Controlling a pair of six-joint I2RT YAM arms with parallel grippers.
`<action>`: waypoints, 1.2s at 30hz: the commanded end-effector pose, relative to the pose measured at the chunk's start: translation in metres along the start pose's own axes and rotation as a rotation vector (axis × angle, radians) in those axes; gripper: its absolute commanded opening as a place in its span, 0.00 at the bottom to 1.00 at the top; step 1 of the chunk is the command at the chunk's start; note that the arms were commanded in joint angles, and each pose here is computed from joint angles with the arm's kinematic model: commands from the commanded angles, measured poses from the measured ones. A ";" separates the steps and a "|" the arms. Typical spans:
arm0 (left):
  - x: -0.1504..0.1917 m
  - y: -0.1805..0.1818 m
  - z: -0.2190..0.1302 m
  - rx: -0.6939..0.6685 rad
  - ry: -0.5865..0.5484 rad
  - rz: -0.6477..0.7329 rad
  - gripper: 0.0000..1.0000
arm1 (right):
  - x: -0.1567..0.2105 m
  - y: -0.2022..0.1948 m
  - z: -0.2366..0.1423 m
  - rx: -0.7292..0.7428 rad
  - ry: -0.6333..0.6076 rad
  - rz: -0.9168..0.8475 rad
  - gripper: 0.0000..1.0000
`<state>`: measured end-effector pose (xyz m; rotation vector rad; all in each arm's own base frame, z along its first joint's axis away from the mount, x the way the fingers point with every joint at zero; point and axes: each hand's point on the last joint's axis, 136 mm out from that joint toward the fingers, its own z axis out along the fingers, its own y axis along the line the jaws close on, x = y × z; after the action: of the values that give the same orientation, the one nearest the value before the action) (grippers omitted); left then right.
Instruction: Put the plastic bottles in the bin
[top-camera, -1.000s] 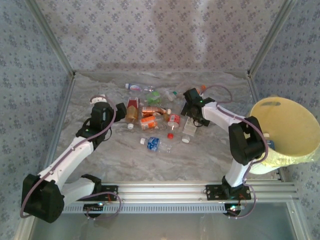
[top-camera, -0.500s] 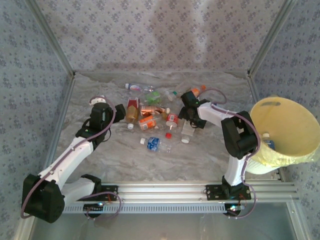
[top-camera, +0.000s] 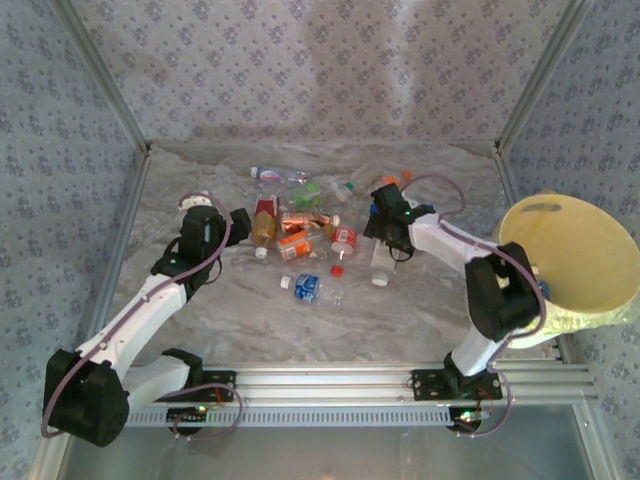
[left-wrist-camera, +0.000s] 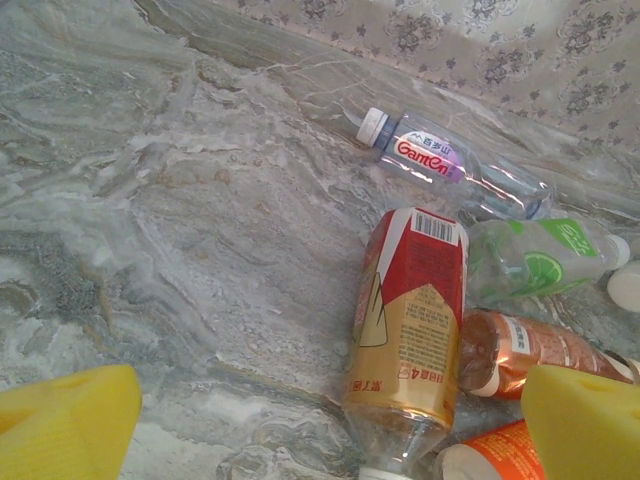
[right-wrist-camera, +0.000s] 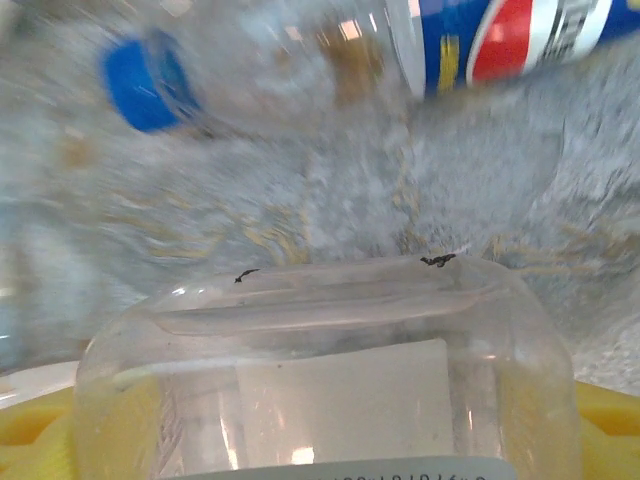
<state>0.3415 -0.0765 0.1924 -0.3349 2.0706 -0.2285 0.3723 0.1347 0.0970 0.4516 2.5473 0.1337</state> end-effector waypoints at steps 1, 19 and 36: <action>0.000 -0.001 0.000 0.018 0.003 -0.020 0.98 | -0.040 0.010 -0.047 -0.065 -0.179 -0.085 0.68; 0.005 -0.006 0.009 0.029 0.036 -0.058 0.98 | -0.120 -0.047 -0.309 -0.124 -0.748 -0.212 0.63; 0.008 -0.009 0.013 0.038 0.053 -0.077 0.98 | -0.127 -0.232 -0.412 0.696 -0.919 0.018 0.63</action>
<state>0.3450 -0.0847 0.1717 -0.3768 2.1339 -0.2849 0.2099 -0.1053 0.4698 0.5123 1.5890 -0.6927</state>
